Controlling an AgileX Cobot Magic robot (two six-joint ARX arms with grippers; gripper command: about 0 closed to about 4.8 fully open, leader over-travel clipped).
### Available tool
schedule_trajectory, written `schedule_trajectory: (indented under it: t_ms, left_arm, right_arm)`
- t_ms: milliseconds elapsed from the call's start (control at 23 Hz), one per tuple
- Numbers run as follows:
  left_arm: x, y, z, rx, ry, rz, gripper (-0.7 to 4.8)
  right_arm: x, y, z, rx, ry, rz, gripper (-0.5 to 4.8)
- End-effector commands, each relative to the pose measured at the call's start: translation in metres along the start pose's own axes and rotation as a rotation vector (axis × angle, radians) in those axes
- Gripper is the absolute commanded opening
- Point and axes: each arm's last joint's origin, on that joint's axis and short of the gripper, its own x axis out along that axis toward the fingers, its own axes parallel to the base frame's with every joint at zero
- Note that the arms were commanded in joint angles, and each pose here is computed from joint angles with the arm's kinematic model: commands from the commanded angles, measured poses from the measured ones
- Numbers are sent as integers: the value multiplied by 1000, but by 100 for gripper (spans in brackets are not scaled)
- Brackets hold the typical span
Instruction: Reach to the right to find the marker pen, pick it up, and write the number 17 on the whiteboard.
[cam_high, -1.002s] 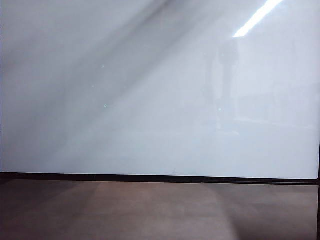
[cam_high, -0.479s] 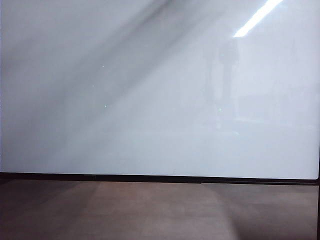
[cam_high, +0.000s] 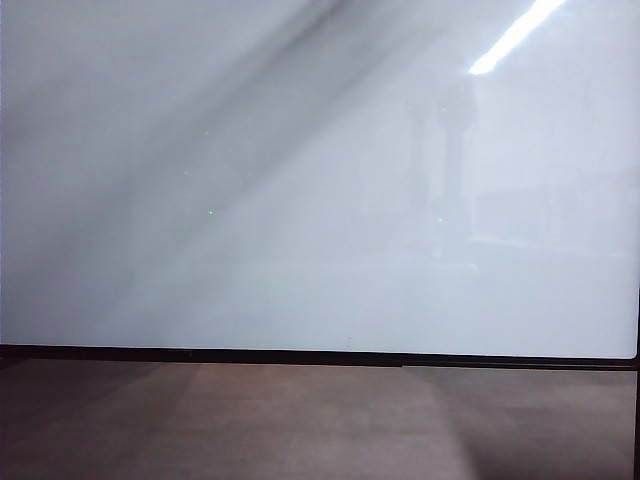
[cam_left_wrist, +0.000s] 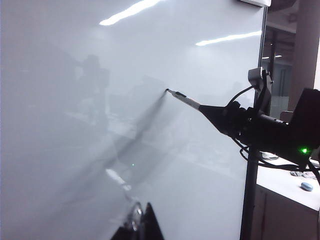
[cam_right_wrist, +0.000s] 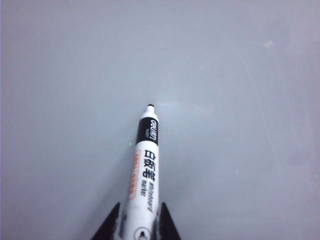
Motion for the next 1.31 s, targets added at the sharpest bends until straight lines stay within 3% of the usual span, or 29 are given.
schedule_trajectory:
  t_ms: [44, 697, 1307]
  left_arm:
    - [0, 0, 3, -1, -16, -1, -5]
    - [0, 0, 3, -1, -16, -1, -5]
    - [0, 0, 3, -1, -16, -1, -5]
  right_arm:
    - [0, 1, 4, -6, -25, -12, -7]
    - [-1, -4, -11, -26, 71, -41, -7]
    - [-12, -16, -53, -33, 187, -69, -7]
